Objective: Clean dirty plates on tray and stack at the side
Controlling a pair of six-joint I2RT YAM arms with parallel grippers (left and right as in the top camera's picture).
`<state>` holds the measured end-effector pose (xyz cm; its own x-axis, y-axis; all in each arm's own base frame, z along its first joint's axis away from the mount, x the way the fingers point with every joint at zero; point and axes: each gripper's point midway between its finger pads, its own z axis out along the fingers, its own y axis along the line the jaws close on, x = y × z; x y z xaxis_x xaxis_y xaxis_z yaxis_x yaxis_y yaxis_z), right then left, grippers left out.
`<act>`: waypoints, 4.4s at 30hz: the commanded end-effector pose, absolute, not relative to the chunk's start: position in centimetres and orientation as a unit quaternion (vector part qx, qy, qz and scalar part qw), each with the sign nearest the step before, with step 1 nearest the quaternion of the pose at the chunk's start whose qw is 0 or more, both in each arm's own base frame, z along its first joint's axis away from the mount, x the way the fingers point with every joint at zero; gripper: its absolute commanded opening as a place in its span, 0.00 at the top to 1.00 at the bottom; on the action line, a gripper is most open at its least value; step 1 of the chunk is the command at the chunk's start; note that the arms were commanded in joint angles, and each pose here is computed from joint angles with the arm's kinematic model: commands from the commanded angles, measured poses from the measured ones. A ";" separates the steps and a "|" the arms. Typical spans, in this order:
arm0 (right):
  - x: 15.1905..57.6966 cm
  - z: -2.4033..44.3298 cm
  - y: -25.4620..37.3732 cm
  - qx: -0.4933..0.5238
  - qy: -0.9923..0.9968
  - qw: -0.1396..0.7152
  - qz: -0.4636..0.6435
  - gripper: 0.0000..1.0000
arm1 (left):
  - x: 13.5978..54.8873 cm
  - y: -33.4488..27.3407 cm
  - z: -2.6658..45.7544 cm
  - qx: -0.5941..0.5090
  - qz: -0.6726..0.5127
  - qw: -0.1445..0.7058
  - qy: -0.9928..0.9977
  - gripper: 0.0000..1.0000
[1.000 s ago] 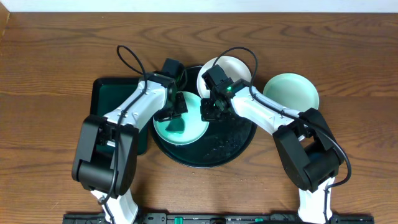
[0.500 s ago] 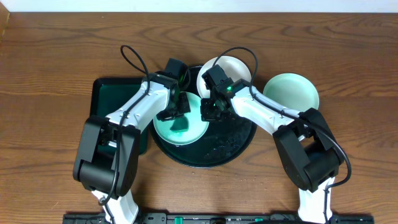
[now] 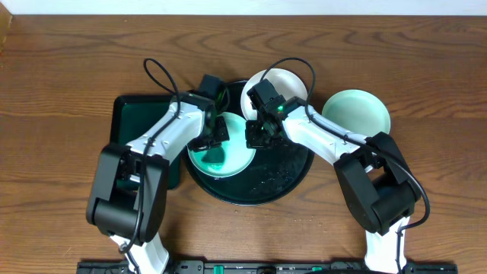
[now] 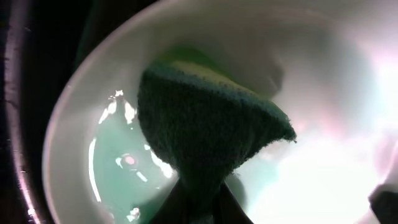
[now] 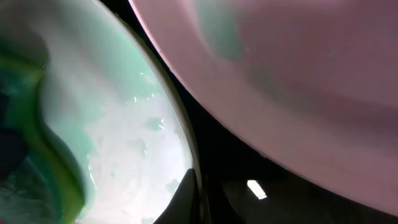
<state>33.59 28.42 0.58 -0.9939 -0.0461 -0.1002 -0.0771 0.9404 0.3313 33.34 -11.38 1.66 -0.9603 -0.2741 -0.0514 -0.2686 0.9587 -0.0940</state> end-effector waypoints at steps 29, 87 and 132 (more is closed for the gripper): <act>33.9 26.6 26.0 -0.188 0.785 0.481 -0.343 0.99 | 36.8 4.3 15.6 -0.265 -0.019 0.154 0.952 0.93; 38.0 6.2 -3.4 0.183 0.970 0.156 0.027 0.62 | 39.7 3.4 14.6 -0.257 -0.035 0.181 0.949 0.93; 47.9 5.2 16.9 -0.209 0.958 0.089 0.175 0.99 | 37.8 1.3 18.6 -0.204 -0.078 0.161 0.963 0.93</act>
<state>48.13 16.03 4.25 -0.8763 -0.4081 -0.2561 -0.4691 0.8439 0.2603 37.50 1.41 17.14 -0.8667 -0.4385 -0.2377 -0.3972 0.8950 -0.2027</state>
